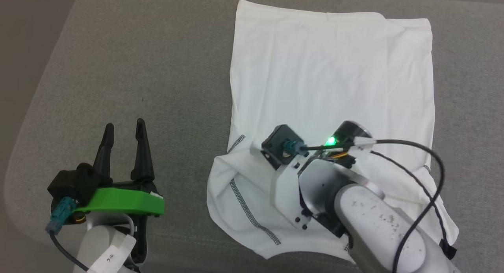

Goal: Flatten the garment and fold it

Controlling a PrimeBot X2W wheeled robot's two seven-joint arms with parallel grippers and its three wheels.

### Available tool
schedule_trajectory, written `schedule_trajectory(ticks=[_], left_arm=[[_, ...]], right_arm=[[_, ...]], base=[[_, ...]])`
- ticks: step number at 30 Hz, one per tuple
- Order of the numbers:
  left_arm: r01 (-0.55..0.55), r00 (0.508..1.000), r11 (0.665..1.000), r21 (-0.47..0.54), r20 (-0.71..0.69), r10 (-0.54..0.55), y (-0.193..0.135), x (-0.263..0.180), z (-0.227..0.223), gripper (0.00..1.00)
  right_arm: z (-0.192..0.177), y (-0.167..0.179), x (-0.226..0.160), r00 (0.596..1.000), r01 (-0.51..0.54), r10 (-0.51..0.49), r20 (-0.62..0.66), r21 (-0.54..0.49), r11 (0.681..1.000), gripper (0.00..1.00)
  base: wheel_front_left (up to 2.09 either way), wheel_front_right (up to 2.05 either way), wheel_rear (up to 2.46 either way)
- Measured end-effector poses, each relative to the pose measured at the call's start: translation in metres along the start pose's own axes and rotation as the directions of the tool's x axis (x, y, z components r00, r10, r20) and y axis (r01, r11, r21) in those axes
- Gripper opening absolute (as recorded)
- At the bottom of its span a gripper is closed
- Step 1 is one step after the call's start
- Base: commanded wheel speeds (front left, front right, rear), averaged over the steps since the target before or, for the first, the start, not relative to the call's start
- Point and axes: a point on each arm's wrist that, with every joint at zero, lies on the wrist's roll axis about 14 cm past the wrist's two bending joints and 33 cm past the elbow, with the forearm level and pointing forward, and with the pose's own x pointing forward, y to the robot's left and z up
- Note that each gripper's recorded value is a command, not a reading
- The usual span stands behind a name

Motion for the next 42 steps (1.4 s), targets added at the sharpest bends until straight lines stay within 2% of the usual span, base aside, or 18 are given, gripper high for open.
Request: schedule_trajectory(ticks=[5, 10, 11, 12, 13, 17, 21, 24, 28, 30, 33, 36, 42], left_arm=[[-0.018, 1.000, 1.000, 0.000, -0.007, 0.018, 0.007, 0.000, -0.002, 1.00], [-0.034, 0.999, 0.999, -0.006, -0.017, 0.034, 0.011, -0.001, -0.006, 1.00], [-0.035, 0.999, 0.999, -0.006, -0.018, 0.034, 0.012, -0.001, -0.006, 1.00], [-0.035, 0.999, 0.999, -0.008, -0.018, 0.035, 0.012, -0.001, -0.006, 1.00], [-0.034, 0.999, 0.999, -0.009, -0.019, 0.033, 0.011, 0.000, -0.007, 1.00], [-0.023, 0.999, 1.000, -0.015, -0.023, 0.023, 0.007, 0.001, -0.009, 1.00], [0.000, 1.000, 1.000, -0.021, -0.021, 0.000, -0.001, 0.004, -0.009, 1.00], [0.031, 0.999, 1.000, -0.007, -0.026, -0.031, -0.010, 0.007, -0.011, 1.00], [0.103, 0.994, 0.994, 0.018, -0.039, -0.103, -0.026, 0.015, -0.013, 1.00], [0.154, 0.988, 0.988, 0.032, -0.030, -0.153, -0.038, 0.029, -0.007, 1.00], [0.237, 0.971, 0.969, 0.066, -0.030, -0.235, -0.059, 0.052, 0.000, 1.00], [0.303, 0.953, 0.948, 0.097, -0.038, -0.301, -0.076, 0.077, 0.006, 1.00], [0.379, 0.925, 0.917, 0.127, -0.085, -0.371, -0.096, 0.131, 0.006, 1.00]], right_arm=[[-0.041, 0.035, 0.021, 0.985, -0.112, 0.112, -0.130, 0.005, 0.994, 0.00], [-0.081, 0.058, 0.026, 0.948, -0.188, 0.193, -0.253, 0.046, 0.981, 0.00], [-0.086, 0.060, 0.026, 0.941, -0.196, 0.204, -0.271, 0.058, 0.979, 0.23], [-0.090, 0.064, 0.024, 0.933, -0.207, 0.216, -0.286, 0.064, 0.976, 0.76], [-0.091, 0.065, 0.023, 0.930, -0.212, 0.225, -0.291, 0.079, 0.974, 1.00], [-0.077, 0.061, 0.021, 0.946, -0.207, 0.233, -0.227, 0.132, 0.969, 1.00], [-0.023, 0.031, 0.014, 0.989, -0.146, 0.147, 0.013, 0.194, 0.970, 1.00], [0.018, -0.007, -0.007, 0.973, -0.068, 0.006, 0.232, 0.257, 0.964, 1.00], [0.034, -0.065, -0.050, 0.894, 0.106, -0.233, 0.382, 0.326, 0.939, 1.00], [0.031, -0.090, -0.075, 0.838, 0.196, -0.352, 0.417, 0.372, 0.907, 1.00], [0.022, -0.118, -0.106, 0.760, 0.302, -0.479, 0.439, 0.413, 0.859, 1.00], [0.010, -0.142, -0.129, 0.687, 0.399, -0.578, 0.440, 0.435, 0.807, 1.00], [-0.024, -0.177, -0.156, 0.588, 0.519, -0.706, 0.396, 0.485, 0.704, 1.00]], base=[[0.00, 0.00, 0.00], [0.00, 0.00, 0.00], [0.00, 0.00, 0.00], [0.00, 0.00, 0.00], [0.00, 0.00, 0.00], [0.00, 0.00, 0.00], [0.00, 0.00, 0.00], [0.00, 0.00, 0.00], [0.00, 0.00, 0.00], [0.00, 0.00, 0.00], [0.00, 0.00, 0.00], [0.00, 0.00, 0.00], [0.00, 0.00, 0.00]])
